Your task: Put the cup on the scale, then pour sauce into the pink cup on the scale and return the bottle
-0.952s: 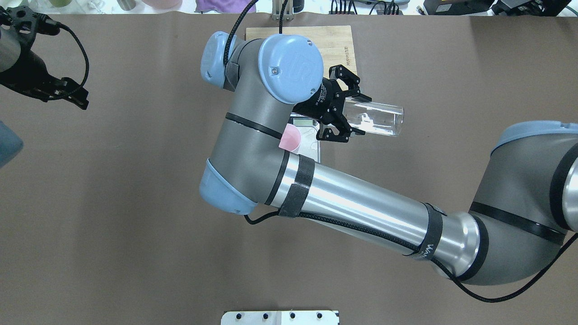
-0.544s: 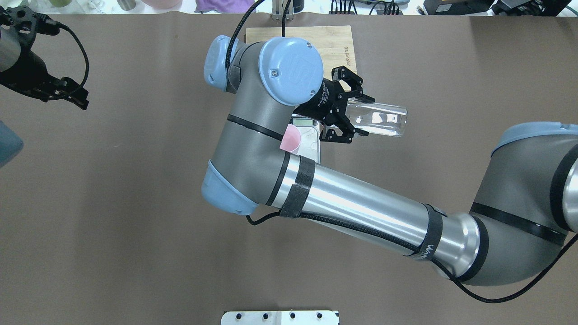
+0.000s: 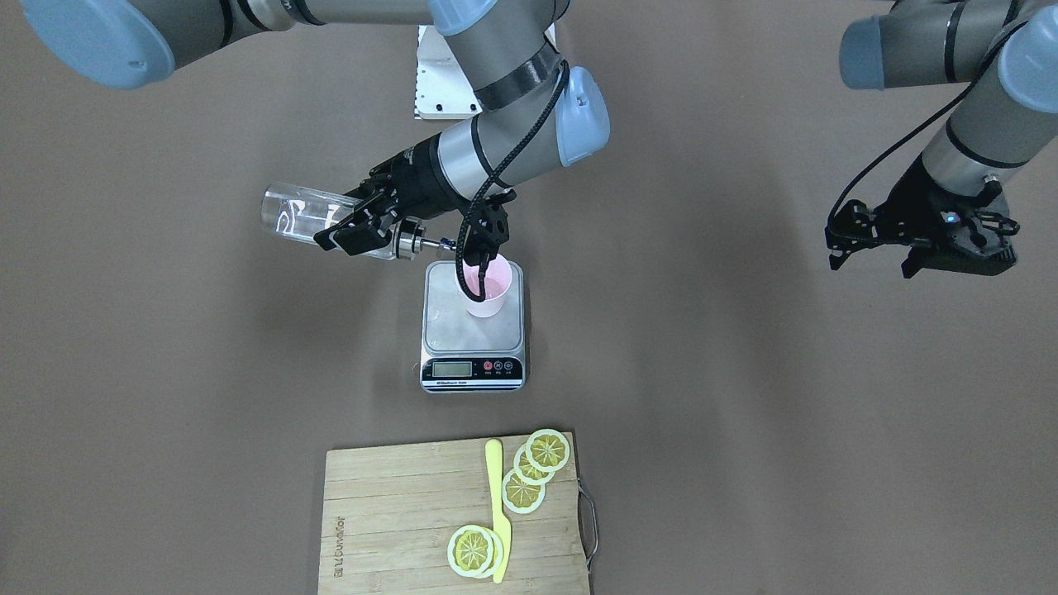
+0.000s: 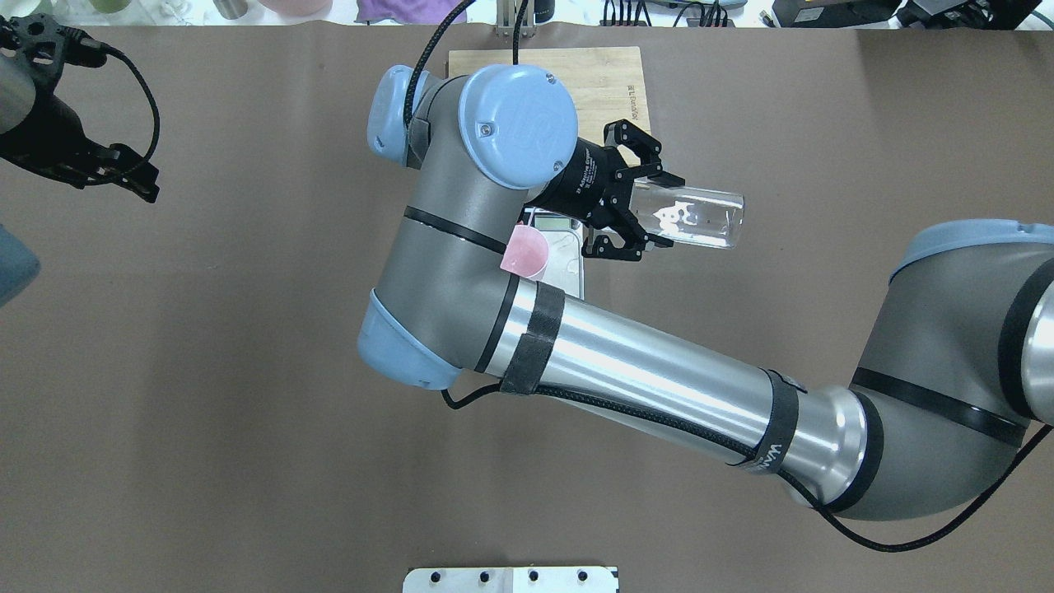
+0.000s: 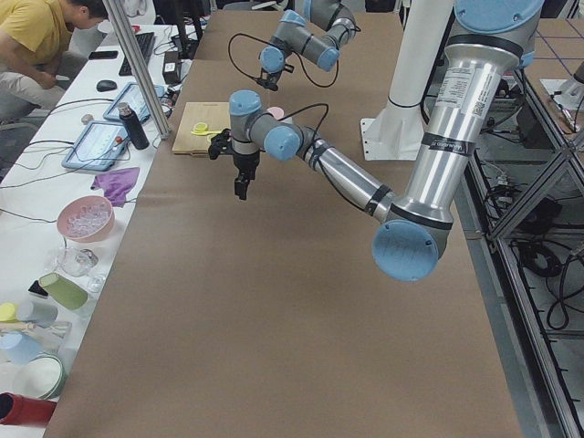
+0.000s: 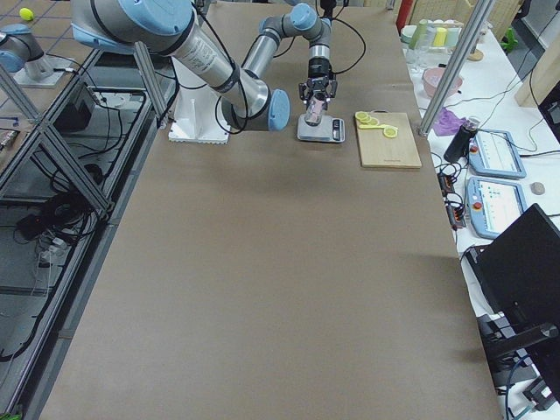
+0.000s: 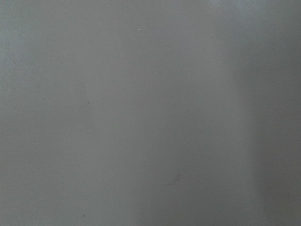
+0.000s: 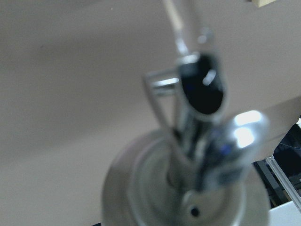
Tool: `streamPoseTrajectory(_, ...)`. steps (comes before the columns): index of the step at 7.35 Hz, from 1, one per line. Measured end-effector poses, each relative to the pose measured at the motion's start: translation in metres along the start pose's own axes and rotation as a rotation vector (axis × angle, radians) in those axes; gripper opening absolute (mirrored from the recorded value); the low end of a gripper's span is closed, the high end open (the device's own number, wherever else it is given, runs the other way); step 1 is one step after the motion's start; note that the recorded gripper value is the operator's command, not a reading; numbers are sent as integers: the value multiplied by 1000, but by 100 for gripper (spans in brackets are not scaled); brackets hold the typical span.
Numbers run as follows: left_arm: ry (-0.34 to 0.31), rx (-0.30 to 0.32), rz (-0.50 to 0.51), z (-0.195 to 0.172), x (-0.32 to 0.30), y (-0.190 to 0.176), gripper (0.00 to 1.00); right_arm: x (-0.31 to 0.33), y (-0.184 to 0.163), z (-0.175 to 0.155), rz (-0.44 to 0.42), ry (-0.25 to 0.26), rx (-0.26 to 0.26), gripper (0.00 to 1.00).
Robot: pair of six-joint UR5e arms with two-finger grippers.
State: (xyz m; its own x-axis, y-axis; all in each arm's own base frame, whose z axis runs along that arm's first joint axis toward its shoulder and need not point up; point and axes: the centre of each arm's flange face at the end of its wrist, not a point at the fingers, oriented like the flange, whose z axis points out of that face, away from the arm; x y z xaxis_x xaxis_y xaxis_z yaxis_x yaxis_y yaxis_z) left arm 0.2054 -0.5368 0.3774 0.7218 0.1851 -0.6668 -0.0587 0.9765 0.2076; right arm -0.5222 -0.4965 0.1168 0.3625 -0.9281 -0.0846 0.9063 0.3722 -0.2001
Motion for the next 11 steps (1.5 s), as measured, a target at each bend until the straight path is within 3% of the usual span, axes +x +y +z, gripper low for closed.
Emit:
streamPoseTrajectory(3, 0, 0, 0, 0, 0, 0, 93, 0, 0, 0, 0, -1, -2, 54)
streamPoseTrajectory(5, 0, 0, 1, 0, 0, 0, 93, 1, 8, 0, 8, -2, 28, 57)
streamPoseTrajectory(9, 0, 1, 2, -1, 1, 0, 93, -5, 74, 21, 45, -30, 230, 56)
streamPoseTrajectory(11, 0, 3, 2, -1, 1, 0, 93, 1, 93, 28, 70, -71, 320, 56)
